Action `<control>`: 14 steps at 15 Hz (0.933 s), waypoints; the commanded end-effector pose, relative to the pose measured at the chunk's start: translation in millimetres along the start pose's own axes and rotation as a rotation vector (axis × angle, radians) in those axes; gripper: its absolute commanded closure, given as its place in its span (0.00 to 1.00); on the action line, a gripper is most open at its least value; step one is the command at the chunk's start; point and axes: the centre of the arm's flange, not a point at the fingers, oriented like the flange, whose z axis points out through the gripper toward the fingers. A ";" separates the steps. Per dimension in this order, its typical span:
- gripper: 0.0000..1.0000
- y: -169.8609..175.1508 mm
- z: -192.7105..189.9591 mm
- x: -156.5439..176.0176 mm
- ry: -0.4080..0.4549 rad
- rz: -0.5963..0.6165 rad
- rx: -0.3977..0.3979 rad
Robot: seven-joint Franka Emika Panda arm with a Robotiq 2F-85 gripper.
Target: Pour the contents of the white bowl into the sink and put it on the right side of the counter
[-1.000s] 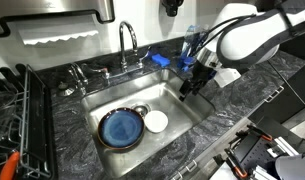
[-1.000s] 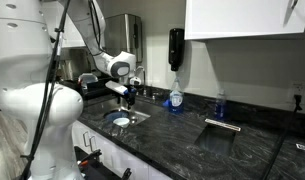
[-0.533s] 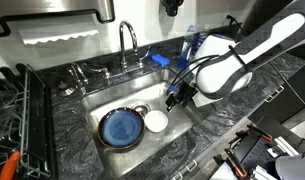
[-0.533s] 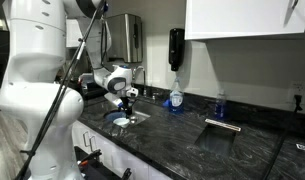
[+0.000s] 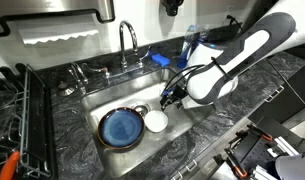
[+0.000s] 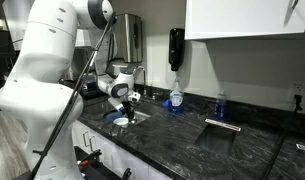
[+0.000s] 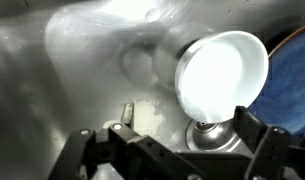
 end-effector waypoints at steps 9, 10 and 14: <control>0.00 -5.2 49.3 14.3 -0.052 -0.039 0.024; 0.00 -5.3 51.6 12.7 -0.050 -0.047 0.018; 0.27 -6.2 60.4 13.7 -0.049 -0.069 0.012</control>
